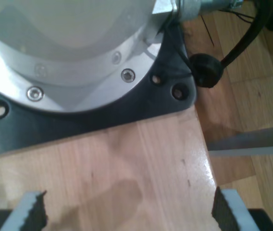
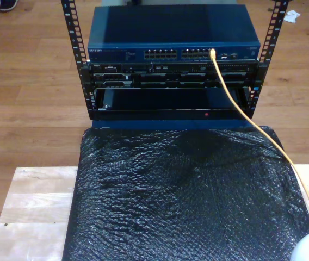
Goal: Grab the cable and plug it in
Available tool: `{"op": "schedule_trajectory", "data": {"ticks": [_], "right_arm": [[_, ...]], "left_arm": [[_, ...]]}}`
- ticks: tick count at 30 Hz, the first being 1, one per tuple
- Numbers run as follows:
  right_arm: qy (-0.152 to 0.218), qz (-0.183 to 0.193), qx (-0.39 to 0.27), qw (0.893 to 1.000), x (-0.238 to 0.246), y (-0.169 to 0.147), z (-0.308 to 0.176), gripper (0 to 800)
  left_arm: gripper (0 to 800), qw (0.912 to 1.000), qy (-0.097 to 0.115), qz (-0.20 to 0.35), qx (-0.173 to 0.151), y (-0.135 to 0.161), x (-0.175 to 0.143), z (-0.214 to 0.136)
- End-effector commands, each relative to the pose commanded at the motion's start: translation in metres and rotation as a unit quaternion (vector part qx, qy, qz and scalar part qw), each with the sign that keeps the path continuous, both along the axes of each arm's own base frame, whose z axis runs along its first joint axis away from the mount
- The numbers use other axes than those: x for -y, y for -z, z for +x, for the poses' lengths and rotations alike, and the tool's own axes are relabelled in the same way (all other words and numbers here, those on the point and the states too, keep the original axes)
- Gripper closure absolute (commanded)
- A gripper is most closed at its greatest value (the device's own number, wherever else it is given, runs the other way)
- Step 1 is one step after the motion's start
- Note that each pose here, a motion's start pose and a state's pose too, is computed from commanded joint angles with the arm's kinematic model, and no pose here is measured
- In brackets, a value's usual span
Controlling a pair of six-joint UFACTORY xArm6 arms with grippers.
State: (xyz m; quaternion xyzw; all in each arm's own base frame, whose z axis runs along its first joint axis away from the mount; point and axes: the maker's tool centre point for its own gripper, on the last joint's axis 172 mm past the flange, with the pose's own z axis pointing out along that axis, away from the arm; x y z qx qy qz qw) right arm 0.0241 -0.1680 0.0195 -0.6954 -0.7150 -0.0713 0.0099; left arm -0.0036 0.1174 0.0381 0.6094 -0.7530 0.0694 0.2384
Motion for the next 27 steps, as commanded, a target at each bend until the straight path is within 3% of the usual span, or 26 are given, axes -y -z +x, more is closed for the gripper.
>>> {"op": "schedule_trajectory", "data": {"ticks": [27], "right_arm": [[0.007,-0.004,0.001,1.000,0.0024,-0.0006,-0.0018,1]], "left_arm": [[0,1.0000,0.000,0.000,0.000,0.0000,0.0000,0.0000]]}}
